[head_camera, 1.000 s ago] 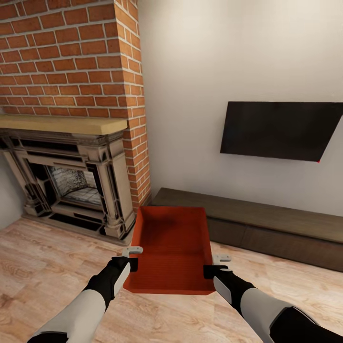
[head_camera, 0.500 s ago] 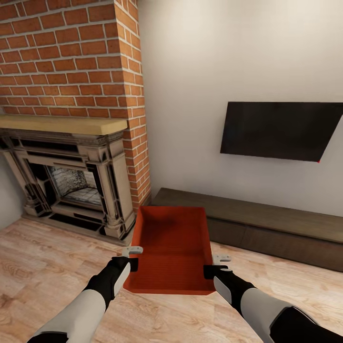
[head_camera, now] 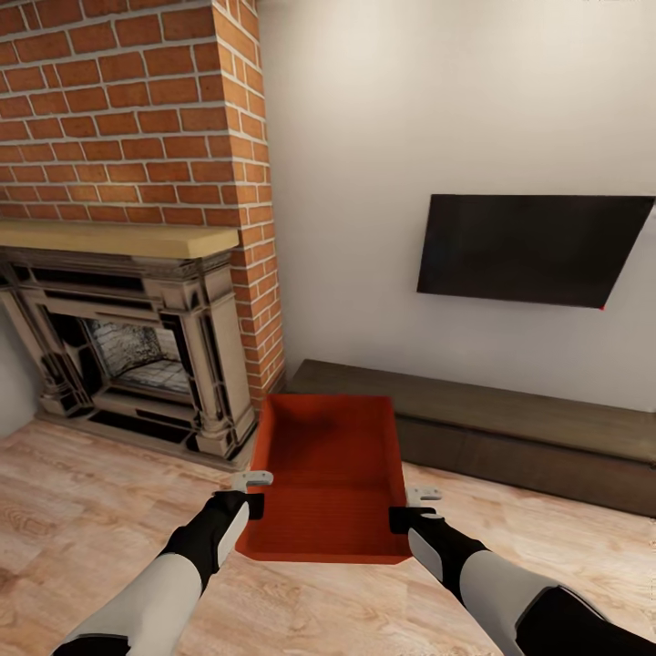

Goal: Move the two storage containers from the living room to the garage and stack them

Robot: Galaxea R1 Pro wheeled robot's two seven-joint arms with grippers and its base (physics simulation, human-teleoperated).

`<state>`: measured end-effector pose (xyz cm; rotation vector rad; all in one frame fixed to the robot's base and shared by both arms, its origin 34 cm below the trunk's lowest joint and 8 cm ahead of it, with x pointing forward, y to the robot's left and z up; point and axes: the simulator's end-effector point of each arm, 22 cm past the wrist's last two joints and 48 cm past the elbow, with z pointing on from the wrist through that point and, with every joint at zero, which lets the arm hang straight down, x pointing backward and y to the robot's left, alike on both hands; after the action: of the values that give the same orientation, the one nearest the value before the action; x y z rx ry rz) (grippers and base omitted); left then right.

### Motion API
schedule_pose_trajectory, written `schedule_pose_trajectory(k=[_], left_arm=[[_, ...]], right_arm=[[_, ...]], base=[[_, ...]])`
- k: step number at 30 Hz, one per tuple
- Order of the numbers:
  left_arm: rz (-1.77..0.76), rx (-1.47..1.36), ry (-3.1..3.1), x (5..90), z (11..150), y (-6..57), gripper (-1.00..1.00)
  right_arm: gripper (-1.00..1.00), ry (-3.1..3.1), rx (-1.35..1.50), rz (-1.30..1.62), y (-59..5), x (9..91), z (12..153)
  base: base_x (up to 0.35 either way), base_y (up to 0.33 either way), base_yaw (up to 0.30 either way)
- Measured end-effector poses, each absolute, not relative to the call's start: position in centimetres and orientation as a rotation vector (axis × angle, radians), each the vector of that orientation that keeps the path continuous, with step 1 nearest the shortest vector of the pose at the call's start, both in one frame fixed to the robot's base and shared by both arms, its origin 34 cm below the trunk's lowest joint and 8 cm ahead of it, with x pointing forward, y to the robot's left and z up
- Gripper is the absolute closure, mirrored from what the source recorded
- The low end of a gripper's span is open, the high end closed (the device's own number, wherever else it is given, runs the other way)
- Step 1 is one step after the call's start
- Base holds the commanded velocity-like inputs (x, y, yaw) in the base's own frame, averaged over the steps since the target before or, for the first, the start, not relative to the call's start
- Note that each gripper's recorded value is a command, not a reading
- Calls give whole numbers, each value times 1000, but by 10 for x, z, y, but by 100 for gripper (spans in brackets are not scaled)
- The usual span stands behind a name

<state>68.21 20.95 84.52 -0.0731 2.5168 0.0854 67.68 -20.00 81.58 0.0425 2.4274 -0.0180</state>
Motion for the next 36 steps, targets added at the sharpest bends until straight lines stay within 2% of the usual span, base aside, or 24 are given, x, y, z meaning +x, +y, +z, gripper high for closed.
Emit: schedule_pose_trajectory(k=[36], left_arm=[[86, -72, 2517, 682, 845, 209, 100]], right_arm=[[100, 2427, 44, -18, -200, 677, 816]], base=[[0, 0, -283]])
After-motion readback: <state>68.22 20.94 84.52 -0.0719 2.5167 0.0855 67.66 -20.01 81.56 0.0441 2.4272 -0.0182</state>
